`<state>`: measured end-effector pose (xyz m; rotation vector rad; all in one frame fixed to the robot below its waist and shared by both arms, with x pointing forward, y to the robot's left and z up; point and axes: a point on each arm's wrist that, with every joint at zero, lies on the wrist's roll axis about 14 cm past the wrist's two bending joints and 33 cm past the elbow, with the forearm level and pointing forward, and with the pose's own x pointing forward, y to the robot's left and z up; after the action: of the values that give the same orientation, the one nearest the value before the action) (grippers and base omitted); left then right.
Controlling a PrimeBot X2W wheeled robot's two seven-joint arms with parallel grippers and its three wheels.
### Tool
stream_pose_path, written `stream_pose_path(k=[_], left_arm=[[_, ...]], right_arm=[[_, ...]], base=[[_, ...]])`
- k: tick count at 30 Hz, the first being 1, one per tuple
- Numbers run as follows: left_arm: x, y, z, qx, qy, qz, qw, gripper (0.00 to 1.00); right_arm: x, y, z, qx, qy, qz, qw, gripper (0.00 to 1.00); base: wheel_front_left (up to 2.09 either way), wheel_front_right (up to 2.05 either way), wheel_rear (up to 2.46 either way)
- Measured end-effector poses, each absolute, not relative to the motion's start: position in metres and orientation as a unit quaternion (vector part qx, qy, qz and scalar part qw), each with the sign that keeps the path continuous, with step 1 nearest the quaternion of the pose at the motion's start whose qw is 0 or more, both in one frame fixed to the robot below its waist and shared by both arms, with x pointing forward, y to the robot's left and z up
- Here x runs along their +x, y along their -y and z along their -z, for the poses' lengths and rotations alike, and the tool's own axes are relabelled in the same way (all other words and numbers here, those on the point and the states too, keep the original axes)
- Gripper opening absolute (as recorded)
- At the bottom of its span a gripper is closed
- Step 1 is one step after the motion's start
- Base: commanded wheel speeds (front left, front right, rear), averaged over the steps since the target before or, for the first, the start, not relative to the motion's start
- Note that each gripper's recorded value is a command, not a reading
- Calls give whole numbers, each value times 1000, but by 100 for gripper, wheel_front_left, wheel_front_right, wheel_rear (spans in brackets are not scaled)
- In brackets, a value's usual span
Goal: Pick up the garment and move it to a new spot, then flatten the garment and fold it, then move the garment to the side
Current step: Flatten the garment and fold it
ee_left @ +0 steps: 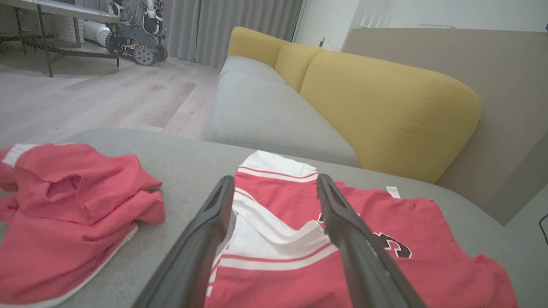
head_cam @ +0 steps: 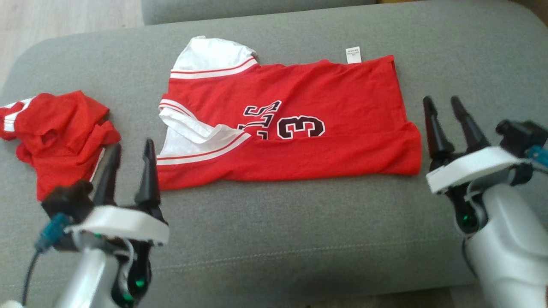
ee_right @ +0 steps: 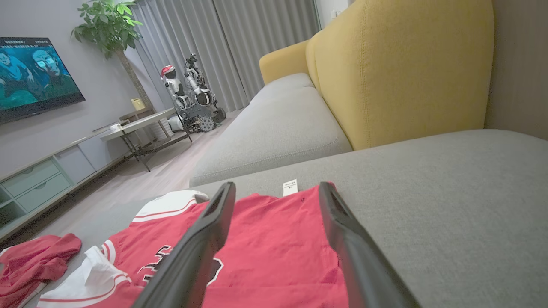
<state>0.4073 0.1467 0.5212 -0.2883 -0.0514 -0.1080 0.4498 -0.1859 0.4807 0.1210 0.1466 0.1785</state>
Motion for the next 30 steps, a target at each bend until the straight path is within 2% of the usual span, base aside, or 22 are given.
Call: stream_pose_path(k=[5, 14, 20, 30], left_arm=[[403, -139, -499, -147, -2, 57, 987, 100], [412, -140, -443, -88, -82, 54, 991, 100], [428, -143, -402, -43, -160, 40, 985, 100], [436, -149, -369, -14, -218, 24, 976, 100]], right_arm=[[440, 179, -472, 64, -70, -83, 992, 100], [438, 178, -487, 61, -53, -73, 994, 100], [431, 185, -485, 59, -57, -58, 995, 100], [430, 194, -489, 59, -52, -44, 996, 100]], base=[[0, 0, 0], [0, 0, 0], [0, 0, 0], [0, 0, 0]])
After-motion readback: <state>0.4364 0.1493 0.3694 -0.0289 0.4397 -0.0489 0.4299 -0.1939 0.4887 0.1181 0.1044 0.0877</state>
